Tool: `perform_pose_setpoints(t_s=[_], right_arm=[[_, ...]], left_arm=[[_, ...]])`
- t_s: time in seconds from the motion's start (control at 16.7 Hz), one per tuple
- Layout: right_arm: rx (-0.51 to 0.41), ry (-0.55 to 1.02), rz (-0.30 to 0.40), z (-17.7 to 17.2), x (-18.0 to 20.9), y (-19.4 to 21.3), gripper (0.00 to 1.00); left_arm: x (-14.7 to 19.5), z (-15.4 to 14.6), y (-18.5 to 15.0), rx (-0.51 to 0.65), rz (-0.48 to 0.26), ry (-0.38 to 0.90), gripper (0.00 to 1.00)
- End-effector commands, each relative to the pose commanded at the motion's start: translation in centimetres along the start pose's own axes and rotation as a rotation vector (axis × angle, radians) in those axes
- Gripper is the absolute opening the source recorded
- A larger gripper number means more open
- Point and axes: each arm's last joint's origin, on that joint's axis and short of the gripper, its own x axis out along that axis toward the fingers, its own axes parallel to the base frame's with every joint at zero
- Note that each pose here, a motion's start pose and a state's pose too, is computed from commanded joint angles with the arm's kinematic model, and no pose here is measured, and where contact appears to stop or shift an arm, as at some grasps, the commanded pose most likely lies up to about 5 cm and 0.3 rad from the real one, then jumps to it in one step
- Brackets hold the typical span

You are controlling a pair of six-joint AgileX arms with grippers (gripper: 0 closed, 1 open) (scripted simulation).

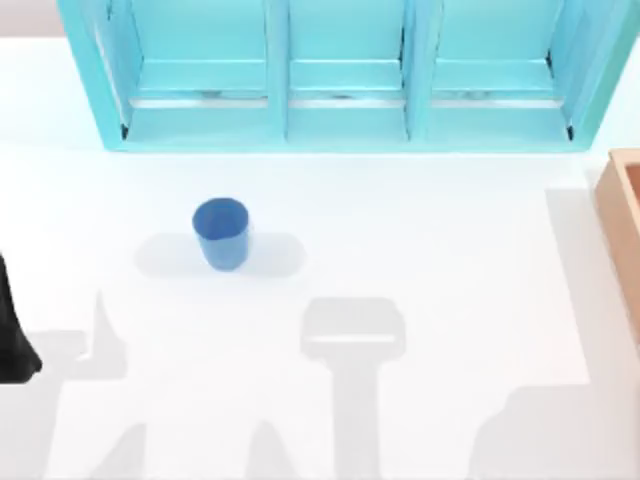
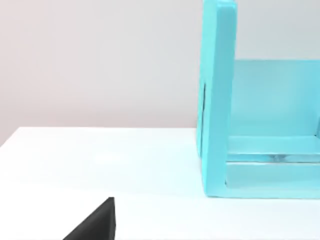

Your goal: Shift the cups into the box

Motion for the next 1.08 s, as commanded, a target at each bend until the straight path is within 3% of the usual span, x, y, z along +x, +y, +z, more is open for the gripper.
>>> perform_pose_setpoints(t_s=[0.24, 0.66, 0.84, 1.08], right_arm=[[-0.004, -0.005, -0.002, 0.1, -3.9, 0.4, 1.0], [-0.006, -0.002, -0.003, 0.5, -4.2, 0.6, 1.0], [-0.005, 0.026, -0.013, 3.5, -4.2, 1.7, 1.0], [-0.011, 0.055, -0.057, 11.5, -3.1, 6.9, 1.0]], left_arm=[[0.0, 0.0, 0.0, 0.0, 0.0, 0.0, 1.0], [0.0, 0.0, 0.0, 0.0, 0.0, 0.0, 1.0], [0.0, 0.0, 0.0, 0.0, 0.0, 0.0, 1.0], [0.0, 0.0, 0.0, 0.0, 0.0, 0.0, 1.0]])
